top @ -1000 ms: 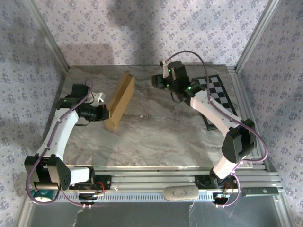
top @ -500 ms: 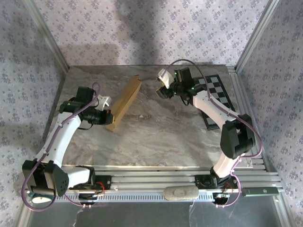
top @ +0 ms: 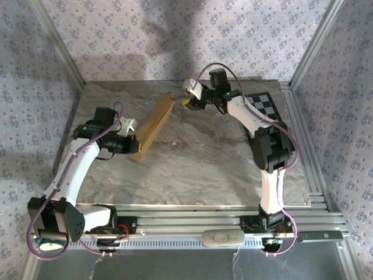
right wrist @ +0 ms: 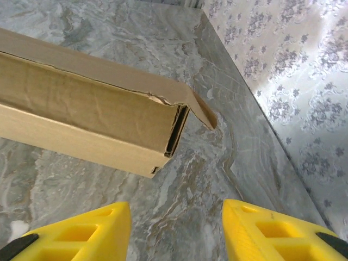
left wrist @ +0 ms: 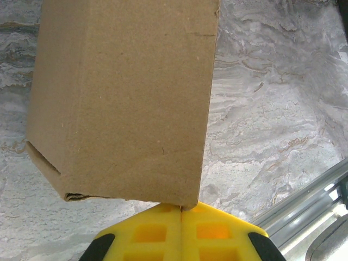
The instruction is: Fold the paper box
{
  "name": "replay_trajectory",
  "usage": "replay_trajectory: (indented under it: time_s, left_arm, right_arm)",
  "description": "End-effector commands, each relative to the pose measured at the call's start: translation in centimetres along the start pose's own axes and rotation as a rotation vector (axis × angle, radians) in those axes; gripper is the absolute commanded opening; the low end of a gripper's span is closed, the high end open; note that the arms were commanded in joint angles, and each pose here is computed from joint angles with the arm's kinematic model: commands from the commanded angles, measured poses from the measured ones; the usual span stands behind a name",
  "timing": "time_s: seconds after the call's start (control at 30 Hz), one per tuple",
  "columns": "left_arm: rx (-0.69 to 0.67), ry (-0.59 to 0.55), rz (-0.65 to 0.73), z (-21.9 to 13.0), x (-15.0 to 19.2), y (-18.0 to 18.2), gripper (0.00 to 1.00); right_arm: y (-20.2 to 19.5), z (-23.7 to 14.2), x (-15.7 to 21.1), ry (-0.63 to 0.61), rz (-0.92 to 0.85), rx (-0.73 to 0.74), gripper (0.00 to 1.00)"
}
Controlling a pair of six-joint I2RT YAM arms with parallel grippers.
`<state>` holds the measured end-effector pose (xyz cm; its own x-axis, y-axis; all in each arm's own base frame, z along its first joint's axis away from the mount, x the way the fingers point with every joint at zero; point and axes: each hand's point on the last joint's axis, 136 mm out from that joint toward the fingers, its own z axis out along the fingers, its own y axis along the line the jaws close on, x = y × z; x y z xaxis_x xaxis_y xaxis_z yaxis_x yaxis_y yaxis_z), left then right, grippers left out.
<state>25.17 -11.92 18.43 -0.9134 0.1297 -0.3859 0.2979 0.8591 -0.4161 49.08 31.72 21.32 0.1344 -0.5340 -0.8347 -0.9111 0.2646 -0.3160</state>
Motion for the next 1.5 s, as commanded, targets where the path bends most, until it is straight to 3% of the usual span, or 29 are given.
replay_trajectory:
  time_s: [0.0, 0.73, 0.83, 1.17, 1.47]
  left_arm:
    - [0.002, 0.015, 0.018, -0.3, 0.4, -0.2, 0.0]
    - [-0.012, 0.019, 0.008, -0.2, 0.6, 0.1, 0.0]
    - [-0.013, 0.018, 0.008, -0.3, 0.6, 0.1, 0.0]
    - [-0.057, 0.009, -0.031, -0.3, 0.3, 1.2, 0.0]
    - [-0.089, -0.064, -0.153, -0.2, -1.3, 4.1, 0.0]
  right_arm:
    - [0.2, 1.8, -0.6, -0.022, -0.044, -0.051, 0.48]
    - [-0.9, 6.6, -1.6, -0.036, 0.01, -0.096, 0.41]
    - [-0.8, 6.8, -1.9, -0.035, 0.007, -0.099, 0.35]
    - [0.5, 5.6, -2.7, -0.012, 0.05, -0.14, 0.0]
    - [0.9, 3.9, -3.4, 0.094, 0.233, -0.085, 0.0]
